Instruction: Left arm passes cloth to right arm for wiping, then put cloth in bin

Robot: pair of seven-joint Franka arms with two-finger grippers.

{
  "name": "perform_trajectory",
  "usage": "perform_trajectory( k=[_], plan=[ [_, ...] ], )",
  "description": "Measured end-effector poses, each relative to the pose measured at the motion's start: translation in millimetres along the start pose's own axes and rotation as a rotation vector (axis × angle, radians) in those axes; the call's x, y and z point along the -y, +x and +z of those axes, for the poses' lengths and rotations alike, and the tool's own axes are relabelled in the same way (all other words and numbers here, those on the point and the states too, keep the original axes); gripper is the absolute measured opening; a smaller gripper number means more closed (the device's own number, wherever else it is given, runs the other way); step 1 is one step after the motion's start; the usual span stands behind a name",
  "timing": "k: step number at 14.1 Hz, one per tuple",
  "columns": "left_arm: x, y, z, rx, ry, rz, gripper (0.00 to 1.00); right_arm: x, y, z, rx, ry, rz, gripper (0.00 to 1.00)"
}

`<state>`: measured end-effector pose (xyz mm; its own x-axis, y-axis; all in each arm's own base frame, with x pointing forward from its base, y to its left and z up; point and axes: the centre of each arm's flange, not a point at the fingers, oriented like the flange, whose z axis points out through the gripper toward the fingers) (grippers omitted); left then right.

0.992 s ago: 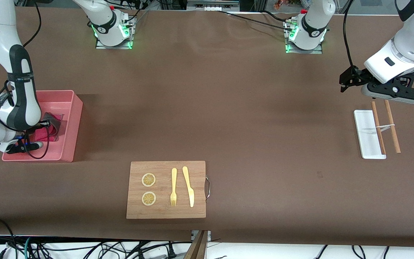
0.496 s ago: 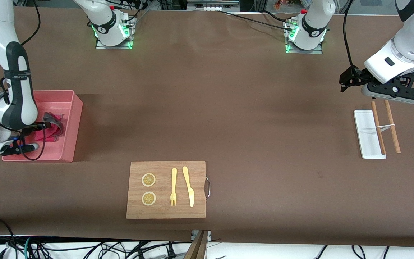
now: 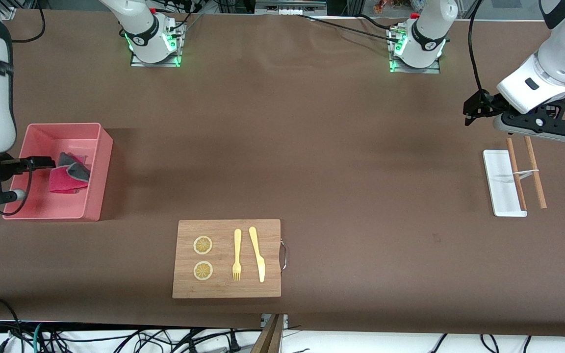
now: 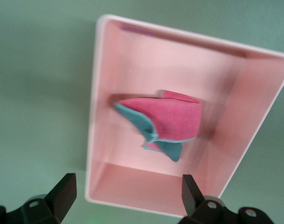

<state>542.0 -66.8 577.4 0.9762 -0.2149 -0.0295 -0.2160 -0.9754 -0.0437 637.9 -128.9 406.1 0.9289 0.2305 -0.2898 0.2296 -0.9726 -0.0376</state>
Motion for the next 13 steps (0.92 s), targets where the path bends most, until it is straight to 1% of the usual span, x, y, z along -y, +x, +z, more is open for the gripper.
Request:
perform_trajectory(
  k=[2,3,6,7,9,11,12,13],
  plan=[
    [0,0,0,0.000,0.000,0.000,1.00,31,-9,-40,-0.042,-0.002,-0.052,1.00],
    [0,0,0,0.000,0.000,0.000,1.00,46,-16,-58,-0.054,-0.022,-0.079,1.00],
    [0,0,0,0.000,0.000,-0.001,1.00,100,-34,-110,-0.065,-0.149,-0.182,1.00],
    [0,0,0,0.000,0.000,-0.001,1.00,118,-43,-125,-0.073,-0.170,-0.205,1.00],
    [0,0,0,0.000,0.000,-0.001,1.00,131,-63,-154,-0.121,-0.196,-0.216,1.00],
    [0,0,0,0.000,0.000,-0.001,1.00,133,-83,-177,-0.167,-0.201,-0.207,1.00],
    [0,0,0,0.000,0.000,-0.001,1.00,134,-89,-182,-0.187,-0.179,-0.207,1.00],
    [0,0,0,0.000,0.000,-0.001,1.00,134,-93,-185,-0.208,-0.139,-0.205,1.00]
  ],
)
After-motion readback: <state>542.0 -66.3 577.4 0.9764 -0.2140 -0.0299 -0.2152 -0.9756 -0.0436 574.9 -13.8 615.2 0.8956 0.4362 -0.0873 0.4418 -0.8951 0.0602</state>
